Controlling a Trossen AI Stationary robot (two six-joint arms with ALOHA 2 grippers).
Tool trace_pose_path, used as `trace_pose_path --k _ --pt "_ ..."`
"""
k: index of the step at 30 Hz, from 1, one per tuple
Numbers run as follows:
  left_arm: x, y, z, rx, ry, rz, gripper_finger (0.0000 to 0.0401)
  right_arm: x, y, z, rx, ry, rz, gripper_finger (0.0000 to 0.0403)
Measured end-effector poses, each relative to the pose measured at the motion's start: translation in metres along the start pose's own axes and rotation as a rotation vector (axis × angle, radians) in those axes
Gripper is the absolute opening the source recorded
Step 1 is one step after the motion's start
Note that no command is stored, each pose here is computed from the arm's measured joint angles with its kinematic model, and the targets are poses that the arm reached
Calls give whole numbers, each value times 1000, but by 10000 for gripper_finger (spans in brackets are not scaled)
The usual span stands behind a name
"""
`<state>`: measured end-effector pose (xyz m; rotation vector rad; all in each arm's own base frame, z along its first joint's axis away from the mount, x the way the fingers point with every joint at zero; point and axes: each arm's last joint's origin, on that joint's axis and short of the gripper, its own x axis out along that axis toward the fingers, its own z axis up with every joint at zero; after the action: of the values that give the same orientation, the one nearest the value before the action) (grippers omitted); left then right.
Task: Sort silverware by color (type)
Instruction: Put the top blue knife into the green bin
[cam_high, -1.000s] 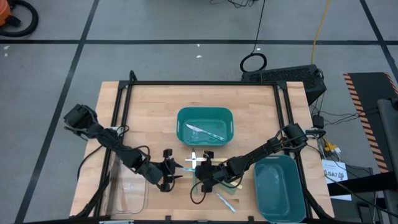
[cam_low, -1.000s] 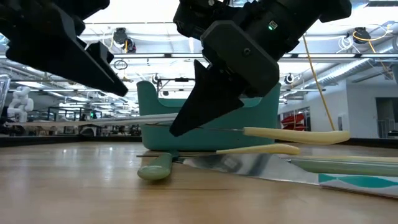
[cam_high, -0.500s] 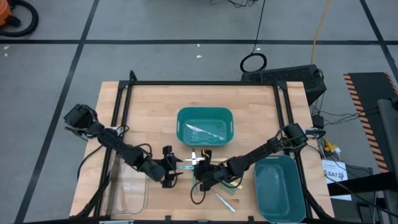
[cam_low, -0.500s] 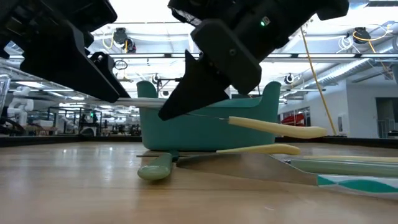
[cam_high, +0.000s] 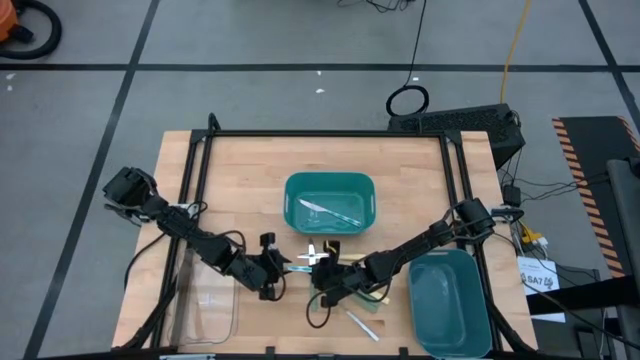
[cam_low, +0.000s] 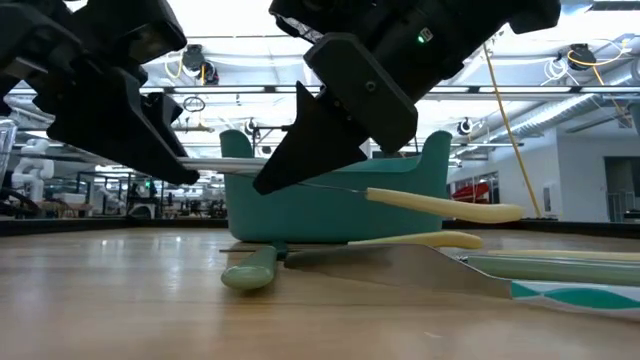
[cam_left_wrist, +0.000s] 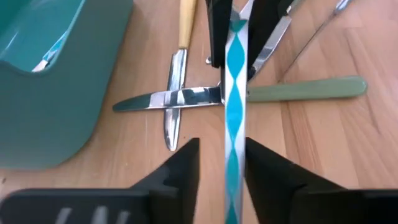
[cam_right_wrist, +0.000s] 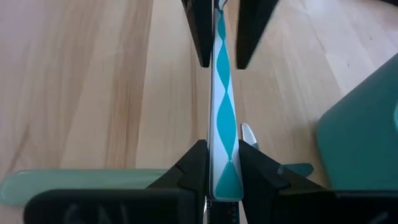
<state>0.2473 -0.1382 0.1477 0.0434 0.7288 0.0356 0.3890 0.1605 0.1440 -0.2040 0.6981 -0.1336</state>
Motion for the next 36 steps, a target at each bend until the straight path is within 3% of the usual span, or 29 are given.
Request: trace_pose_path --k 8,24,36 --pt "0 0 0 25 1 -8 37 0 0 0 -4 2 -4 63" --pt "-2 -4 16 28 -47 -10 37 -1 1 -13 111 149 96 136" --pt "-9 -16 28 105 -85 -48 37 -39 -11 3 199 171 67 142"
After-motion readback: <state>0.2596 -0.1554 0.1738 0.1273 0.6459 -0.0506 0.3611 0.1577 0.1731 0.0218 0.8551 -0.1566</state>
